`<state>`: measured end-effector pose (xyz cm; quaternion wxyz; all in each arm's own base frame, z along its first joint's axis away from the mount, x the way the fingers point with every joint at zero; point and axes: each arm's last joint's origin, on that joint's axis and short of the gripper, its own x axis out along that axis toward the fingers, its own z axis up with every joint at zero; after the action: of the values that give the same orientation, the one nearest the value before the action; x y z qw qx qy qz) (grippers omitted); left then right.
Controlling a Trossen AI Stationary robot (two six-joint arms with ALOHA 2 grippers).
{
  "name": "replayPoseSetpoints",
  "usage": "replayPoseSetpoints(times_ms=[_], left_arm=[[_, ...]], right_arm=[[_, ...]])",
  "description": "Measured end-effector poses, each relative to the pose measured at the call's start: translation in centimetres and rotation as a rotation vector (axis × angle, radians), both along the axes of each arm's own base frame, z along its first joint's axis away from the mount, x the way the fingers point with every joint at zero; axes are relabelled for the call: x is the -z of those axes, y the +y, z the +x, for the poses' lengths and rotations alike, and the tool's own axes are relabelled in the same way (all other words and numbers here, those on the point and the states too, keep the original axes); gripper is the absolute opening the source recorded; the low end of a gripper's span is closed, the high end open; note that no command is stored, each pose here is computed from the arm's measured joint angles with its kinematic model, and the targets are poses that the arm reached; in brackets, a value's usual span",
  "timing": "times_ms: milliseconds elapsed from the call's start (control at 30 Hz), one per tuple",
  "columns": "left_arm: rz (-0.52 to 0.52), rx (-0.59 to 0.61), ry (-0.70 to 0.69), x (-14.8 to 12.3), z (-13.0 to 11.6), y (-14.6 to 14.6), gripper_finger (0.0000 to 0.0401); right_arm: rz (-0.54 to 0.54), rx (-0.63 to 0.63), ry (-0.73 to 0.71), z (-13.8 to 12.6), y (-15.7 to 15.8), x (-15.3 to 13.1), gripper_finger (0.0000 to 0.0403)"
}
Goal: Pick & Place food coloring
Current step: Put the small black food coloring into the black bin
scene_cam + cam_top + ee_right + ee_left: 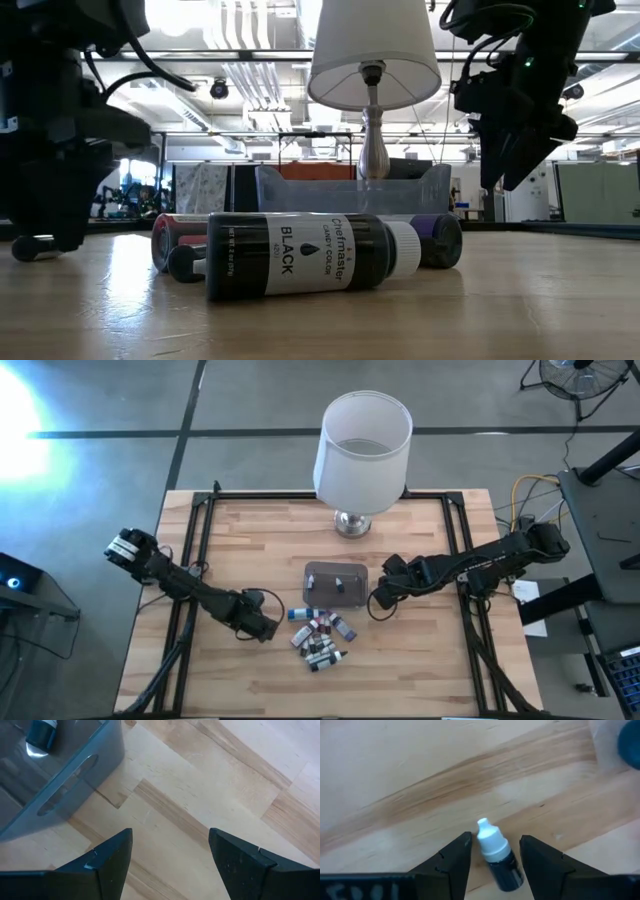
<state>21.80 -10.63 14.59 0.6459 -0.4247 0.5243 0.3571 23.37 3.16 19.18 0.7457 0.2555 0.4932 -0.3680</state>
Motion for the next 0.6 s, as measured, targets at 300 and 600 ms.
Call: replayPoseSetpoints(times_ms=[300,600], left_arm=[[-0.019,-0.061,0.012,0.05,0.14,0.46,0.0141],[-0.012,-0.063,0.023,0.14,0.23,0.99,0.0061]], right_arm=[[-0.002,-0.001,-0.003,0.03,0.01,-0.01,0.0256],[0.002,-0.002,-0.005,0.05,0.04,-0.01,0.0256]])
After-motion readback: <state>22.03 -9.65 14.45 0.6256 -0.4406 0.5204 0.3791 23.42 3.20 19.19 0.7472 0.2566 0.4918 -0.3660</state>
